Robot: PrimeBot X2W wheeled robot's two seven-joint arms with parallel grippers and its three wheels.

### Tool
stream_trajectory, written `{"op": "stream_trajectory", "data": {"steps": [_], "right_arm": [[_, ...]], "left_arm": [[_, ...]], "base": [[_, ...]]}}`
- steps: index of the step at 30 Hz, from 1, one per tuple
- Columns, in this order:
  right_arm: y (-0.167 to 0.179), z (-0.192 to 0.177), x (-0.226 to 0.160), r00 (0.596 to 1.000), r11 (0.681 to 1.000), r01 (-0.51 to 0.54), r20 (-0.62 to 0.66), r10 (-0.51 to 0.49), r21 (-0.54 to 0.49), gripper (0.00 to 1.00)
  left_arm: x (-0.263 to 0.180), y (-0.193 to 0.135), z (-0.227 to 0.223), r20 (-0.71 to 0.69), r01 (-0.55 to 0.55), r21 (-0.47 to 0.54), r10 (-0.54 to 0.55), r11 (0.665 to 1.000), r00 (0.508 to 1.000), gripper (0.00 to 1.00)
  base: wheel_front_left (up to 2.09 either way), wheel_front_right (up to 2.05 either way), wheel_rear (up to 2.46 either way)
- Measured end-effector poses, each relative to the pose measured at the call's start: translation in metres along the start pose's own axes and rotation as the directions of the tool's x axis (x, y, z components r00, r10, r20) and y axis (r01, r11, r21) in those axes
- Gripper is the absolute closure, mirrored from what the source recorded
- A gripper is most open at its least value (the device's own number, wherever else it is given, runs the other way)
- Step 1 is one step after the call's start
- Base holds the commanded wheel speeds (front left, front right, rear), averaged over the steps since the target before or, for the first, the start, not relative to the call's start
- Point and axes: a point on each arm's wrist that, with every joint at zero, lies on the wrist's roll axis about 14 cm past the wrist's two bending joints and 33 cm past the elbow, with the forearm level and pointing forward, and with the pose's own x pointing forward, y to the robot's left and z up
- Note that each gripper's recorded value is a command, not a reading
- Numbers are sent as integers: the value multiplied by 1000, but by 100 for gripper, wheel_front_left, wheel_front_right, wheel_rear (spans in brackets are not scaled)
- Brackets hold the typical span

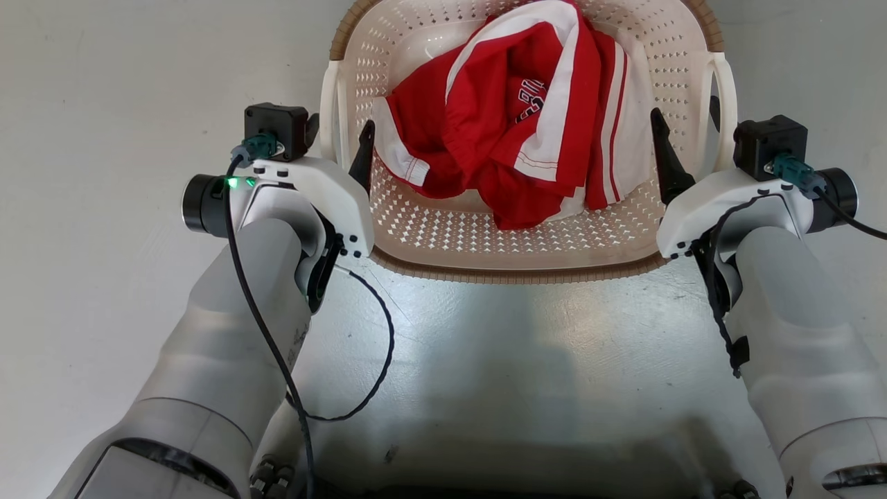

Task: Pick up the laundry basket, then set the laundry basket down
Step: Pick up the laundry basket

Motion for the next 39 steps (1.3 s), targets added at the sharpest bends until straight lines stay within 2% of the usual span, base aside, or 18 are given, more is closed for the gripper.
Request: {"op": "stream_trajectory", "data": {"steps": [12, 13, 14, 15, 16, 17, 27, 39], "right_arm": [[3, -2, 0, 1000, 1000, -12, -3, 12, 4, 0], [3, -1, 0, 1000, 1000, -12, -2, 12, 5, 0], [4, 0, 0, 1000, 1000, -13, 1, 13, 7, 4], [4, 1, 0, 1000, 1000, -15, 4, 15, 5, 54], [5, 2, 0, 1000, 1000, -18, 7, 18, 1, 97], [6, 2, 0, 1000, 1000, -22, 6, 22, -2, 100], [12, 6, -10, 999, 999, -37, -16, 37, -5, 100], [22, 30, -51, 997, 998, -56, -53, 56, 10, 100]], "left_arm": [[4, -1, 0, -10, -1, 16, 1, 1000, 1000, 0], [4, -1, 1, -7, -1, 18, 1, 1000, 1000, 4], [4, -1, 2, -5, -3, 19, 3, 1000, 1000, 38], [5, -2, 3, -3, -2, 20, 2, 1000, 1000, 100], [5, -2, 3, -3, 0, 22, 0, 1000, 1000, 100], [5, -3, 4, 0, 1, 23, -1, 1000, 1000, 100], [-7, -2, 12, 4, -21, 31, 21, 999, 1000, 100], [-46, -14, 29, 18, -2, 61, 1, 998, 1000, 100]], "base": [[0, 0, 0], [0, 0, 0], [0, 0, 0], [0, 0, 0], [0, 0, 0], [0, 0, 0], [0, 0, 0], [0, 0, 0]]}}
